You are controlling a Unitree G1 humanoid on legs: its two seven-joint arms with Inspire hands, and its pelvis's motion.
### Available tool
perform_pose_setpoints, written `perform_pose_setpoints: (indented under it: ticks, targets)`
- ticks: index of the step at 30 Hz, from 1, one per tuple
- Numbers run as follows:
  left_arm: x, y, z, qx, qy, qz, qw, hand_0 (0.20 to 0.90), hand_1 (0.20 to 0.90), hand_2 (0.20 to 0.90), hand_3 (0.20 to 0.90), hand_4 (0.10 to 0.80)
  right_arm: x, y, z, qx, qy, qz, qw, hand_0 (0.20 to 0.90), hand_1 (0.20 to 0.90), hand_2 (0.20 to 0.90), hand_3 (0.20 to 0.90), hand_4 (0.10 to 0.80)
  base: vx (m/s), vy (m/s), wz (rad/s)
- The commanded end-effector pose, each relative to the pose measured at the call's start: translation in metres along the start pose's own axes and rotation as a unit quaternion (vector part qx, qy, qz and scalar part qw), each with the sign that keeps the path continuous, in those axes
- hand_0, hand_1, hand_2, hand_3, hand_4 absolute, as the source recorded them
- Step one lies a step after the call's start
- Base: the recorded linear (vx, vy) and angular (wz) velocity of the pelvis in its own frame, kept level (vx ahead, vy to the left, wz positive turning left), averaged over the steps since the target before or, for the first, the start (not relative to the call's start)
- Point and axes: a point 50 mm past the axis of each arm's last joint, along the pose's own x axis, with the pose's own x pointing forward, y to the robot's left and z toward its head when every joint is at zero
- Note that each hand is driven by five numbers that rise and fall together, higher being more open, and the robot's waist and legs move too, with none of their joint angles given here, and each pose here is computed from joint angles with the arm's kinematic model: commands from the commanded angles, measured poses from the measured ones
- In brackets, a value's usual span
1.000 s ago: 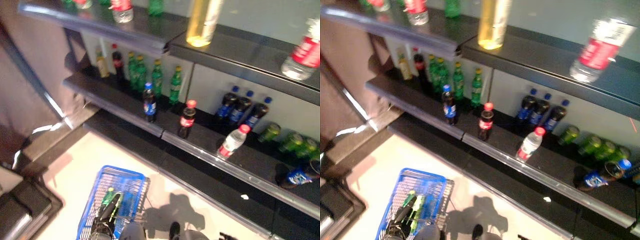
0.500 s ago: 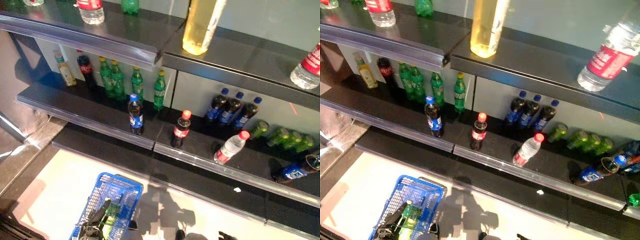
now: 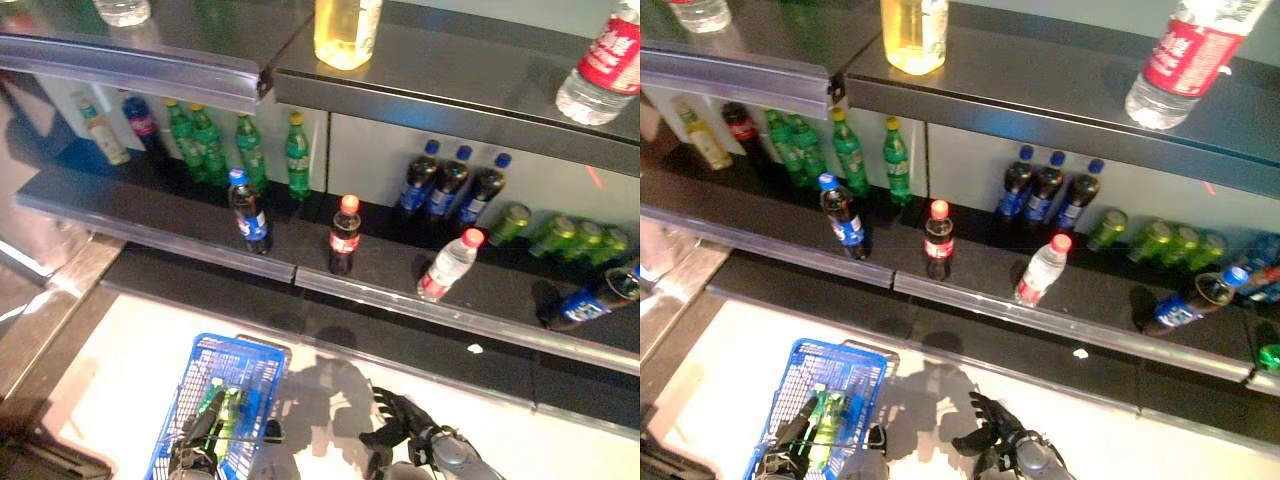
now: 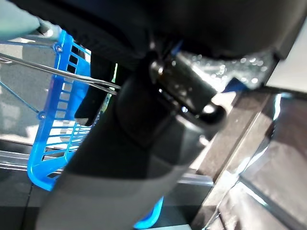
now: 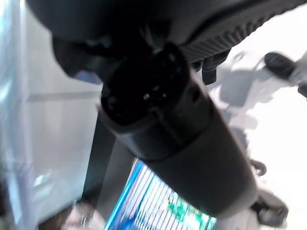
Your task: Pick up the drink and place into the basket.
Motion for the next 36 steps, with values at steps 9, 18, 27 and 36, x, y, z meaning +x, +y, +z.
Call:
perform_pose_setpoints:
  ticks: [9, 18, 27, 36]
  targets:
    - [-0.006, 0.025, 0.006, 0.013, -0.015, 0.015, 1.0, 0.3, 0.3, 0.3, 0.2, 0.1, -0.055, -0.023, 0.152, -0.05, -0.352, 0.069, 0.932, 0.9, 0.9, 0.9, 0.9, 0.8, 0.008, 0.015, -0.1]
    - [-0.011, 0.02, -0.013, 0.018, 0.009, 0.012, 1.0, 0.3, 0.3, 0.3, 0.2, 0.1, -0.1, -0.044, 0.216, -0.01, -0.538, -0.054, 0.841, 0.9, 0.9, 0.9, 0.9, 0.8, 0.008, 0.026, 0.03]
    - [-0.017, 0.029, -0.03, 0.034, 0.036, 0.031, 0.998, 0.3, 0.3, 0.3, 0.2, 0.1, -0.103, -0.048, 0.244, 0.024, -0.571, -0.191, 0.798, 0.9, 0.9, 0.9, 0.9, 0.8, 0.032, 0.049, 0.09]
    - [-0.015, 0.005, -0.032, 0.029, 0.038, -0.021, 0.999, 0.3, 0.3, 0.3, 0.2, 0.1, -0.09, -0.054, 0.258, 0.042, -0.549, -0.281, 0.786, 0.9, 0.9, 0.9, 0.9, 0.8, -0.047, 0.05, 0.14]
